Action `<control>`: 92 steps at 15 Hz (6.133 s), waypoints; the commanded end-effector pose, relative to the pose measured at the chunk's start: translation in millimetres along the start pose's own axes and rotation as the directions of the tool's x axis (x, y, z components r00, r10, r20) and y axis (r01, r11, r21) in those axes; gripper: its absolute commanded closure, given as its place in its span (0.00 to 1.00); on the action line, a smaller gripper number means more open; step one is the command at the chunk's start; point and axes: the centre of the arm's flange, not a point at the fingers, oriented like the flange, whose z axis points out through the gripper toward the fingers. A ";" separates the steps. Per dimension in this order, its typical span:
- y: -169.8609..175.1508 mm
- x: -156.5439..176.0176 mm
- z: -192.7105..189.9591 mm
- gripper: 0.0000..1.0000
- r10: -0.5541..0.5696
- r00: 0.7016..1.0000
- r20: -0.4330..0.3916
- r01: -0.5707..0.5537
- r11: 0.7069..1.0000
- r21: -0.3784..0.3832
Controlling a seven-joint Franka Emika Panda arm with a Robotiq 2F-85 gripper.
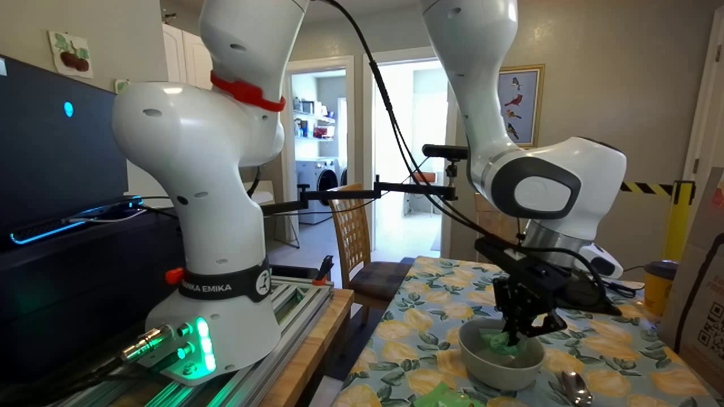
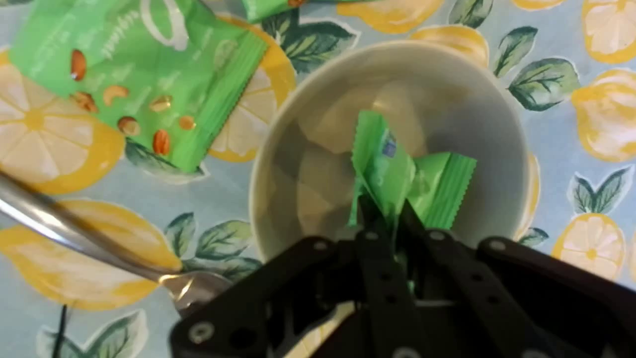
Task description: Remove the green sachets from the white bowl then place two sachets back in the bowl.
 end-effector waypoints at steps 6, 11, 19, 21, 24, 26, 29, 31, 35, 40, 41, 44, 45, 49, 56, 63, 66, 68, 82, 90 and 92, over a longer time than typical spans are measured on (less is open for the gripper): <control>4.5 -76.2 -60.2 0.98 0.253 0.963 -0.096 -0.240 0.963 0.124; 39.3 -126.5 -49.9 0.98 0.361 0.932 -0.035 -0.359 0.932 0.058; 87.7 -152.2 -43.6 0.98 0.374 0.921 -0.106 -0.379 0.925 -0.027; 94.9 -148.7 -44.3 0.98 0.372 0.918 -0.137 -0.380 0.924 -0.040; 100.1 -143.0 -40.7 0.98 0.366 0.917 -0.157 -0.377 0.925 -0.045; 103.4 -140.5 -33.6 0.98 0.351 0.920 -0.172 -0.362 0.931 -0.037; 103.5 -134.6 -23.2 0.98 0.328 0.923 -0.201 -0.340 0.940 -0.027; 103.5 -129.6 -17.8 0.98 0.309 0.927 -0.213 -0.321 0.947 -0.023; 103.8 -122.5 -9.2 0.98 0.289 0.933 -0.213 -0.298 0.954 -0.013; 106.9 -118.5 0.8 0.64 0.293 0.935 -0.200 -0.299 0.954 0.001; 107.3 -118.5 2.4 0.64 0.295 0.935 -0.198 -0.300 0.954 0.003; 109.4 -118.6 4.1 0.44 0.302 0.932 -0.199 -0.307 0.952 0.003; 109.9 -118.9 4.7 0.35 0.303 0.932 -0.200 -0.309 0.951 0.003; 99.4 -123.5 -6.0 0.07 0.309 0.928 -0.208 -0.317 0.948 -0.009; 66.2 -134.7 -35.2 0.00 0.115 0.992 -0.049 -0.120 0.984 -0.135; 64.5 -123.3 -36.3 0.00 -0.058 0.994 0.095 0.080 0.966 -0.248; 64.5 -112.0 -32.1 0.00 -0.119 0.988 0.102 0.144 0.949 -0.282; 61.4 -110.4 -34.8 0.00 -0.184 0.977 0.107 0.206 0.945 -0.253; 60.9 -101.7 -23.4 0.00 -0.500 0.794 0.344 0.600 0.733 -0.320; 51.0 -87.6 -21.5 0.00 -0.637 0.672 0.377 0.739 0.548 -0.391; 50.6 -77.5 -14.8 0.00 -0.704 0.585 0.402 0.804 0.442 -0.397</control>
